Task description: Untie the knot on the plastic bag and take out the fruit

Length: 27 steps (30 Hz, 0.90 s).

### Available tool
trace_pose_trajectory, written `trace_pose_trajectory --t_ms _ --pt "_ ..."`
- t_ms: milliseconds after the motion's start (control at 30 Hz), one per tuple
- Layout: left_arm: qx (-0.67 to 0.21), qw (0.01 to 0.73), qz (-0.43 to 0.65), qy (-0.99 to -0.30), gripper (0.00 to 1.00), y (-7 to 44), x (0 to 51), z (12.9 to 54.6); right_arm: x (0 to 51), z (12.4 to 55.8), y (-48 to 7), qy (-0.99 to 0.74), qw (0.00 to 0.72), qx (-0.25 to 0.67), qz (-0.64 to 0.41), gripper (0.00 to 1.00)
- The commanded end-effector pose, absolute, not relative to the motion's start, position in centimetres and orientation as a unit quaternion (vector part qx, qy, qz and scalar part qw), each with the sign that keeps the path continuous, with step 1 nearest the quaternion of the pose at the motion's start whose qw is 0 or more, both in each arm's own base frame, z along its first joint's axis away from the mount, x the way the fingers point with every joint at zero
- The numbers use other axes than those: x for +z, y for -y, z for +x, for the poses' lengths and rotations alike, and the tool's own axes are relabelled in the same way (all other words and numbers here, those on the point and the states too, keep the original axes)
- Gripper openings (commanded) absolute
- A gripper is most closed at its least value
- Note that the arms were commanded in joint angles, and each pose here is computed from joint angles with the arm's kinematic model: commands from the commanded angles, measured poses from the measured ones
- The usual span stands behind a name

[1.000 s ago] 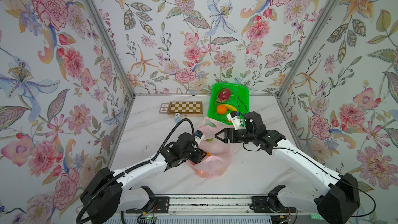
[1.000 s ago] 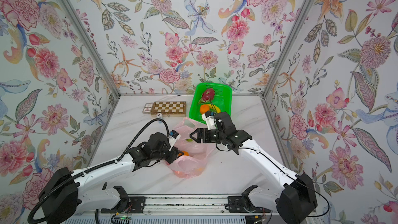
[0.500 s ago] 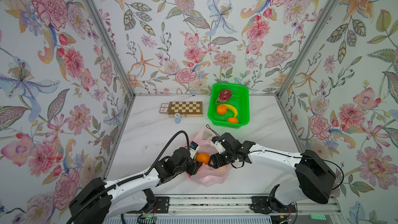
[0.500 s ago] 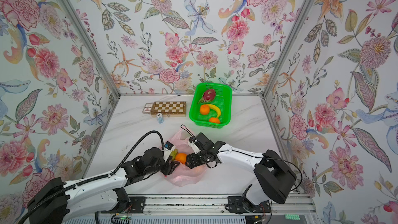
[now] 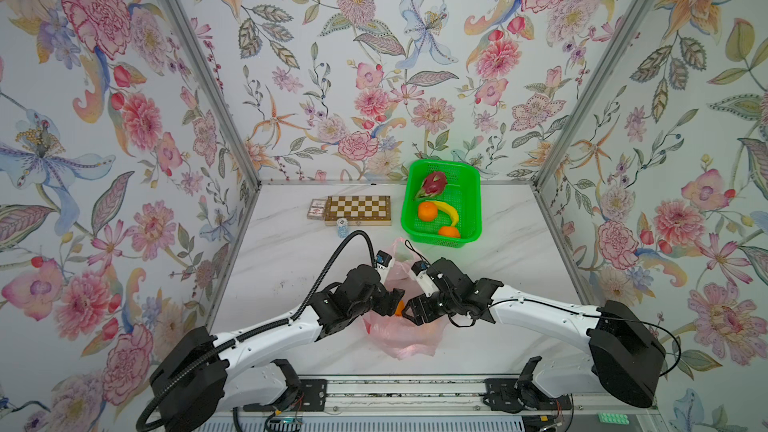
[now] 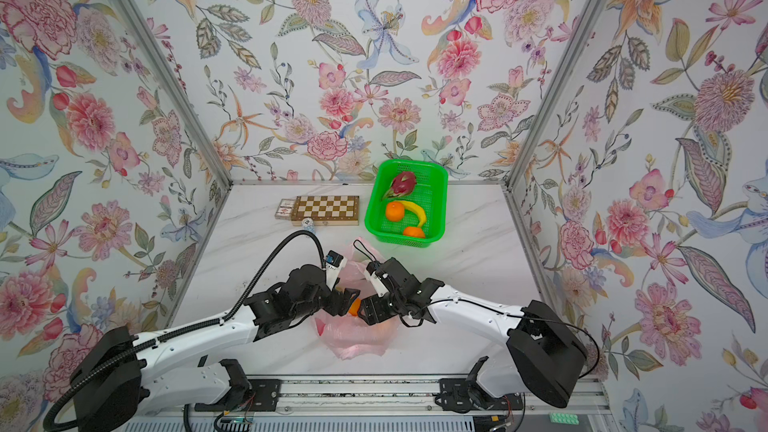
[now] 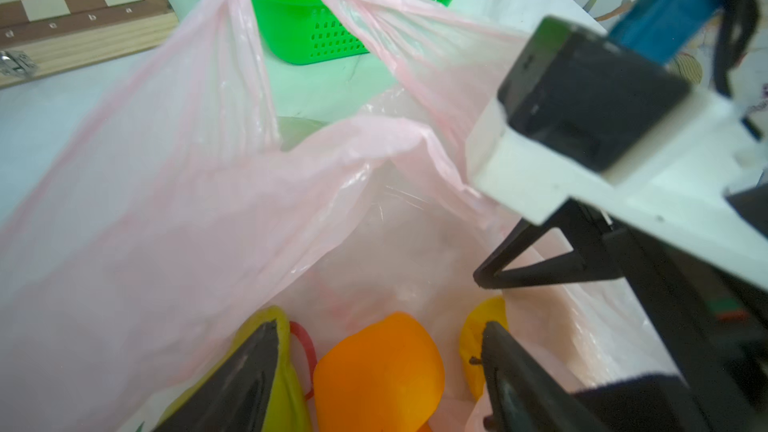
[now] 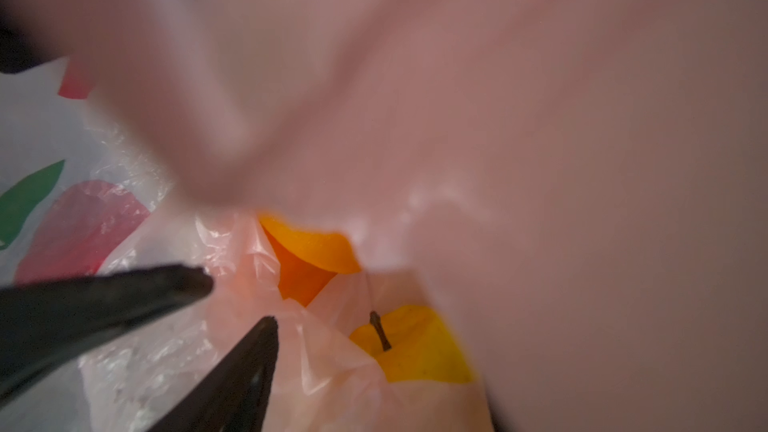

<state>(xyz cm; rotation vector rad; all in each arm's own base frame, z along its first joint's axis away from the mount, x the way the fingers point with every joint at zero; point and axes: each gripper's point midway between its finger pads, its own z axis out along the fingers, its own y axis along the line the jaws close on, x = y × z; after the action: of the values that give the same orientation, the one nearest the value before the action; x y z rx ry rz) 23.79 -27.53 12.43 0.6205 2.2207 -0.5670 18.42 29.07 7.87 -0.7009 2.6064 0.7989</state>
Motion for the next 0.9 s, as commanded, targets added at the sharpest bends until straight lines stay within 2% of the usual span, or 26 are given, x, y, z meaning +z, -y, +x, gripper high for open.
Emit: trace_pose_trajectory --t_ms 0,567,667,867 --pt "-0.19 0.334 0.231 -0.894 0.87 26.7 10.1 23.9 8.0 17.9 -29.1 -0.91 0.168 0.292 -0.243 0.77" --pt "-0.124 0.226 0.246 -0.934 0.95 25.9 3.1 23.1 7.8 17.7 -28.0 -0.911 0.182 0.291 -0.228 0.78" --pt "-0.124 0.222 0.245 -0.935 0.9 25.9 2.8 23.0 7.8 17.9 -27.7 -0.912 0.188 0.286 -0.224 0.79" --pt "-0.141 0.225 0.248 -0.932 0.69 26.6 3.2 23.0 8.8 18.7 -27.3 -0.911 0.211 0.284 -0.211 0.83"
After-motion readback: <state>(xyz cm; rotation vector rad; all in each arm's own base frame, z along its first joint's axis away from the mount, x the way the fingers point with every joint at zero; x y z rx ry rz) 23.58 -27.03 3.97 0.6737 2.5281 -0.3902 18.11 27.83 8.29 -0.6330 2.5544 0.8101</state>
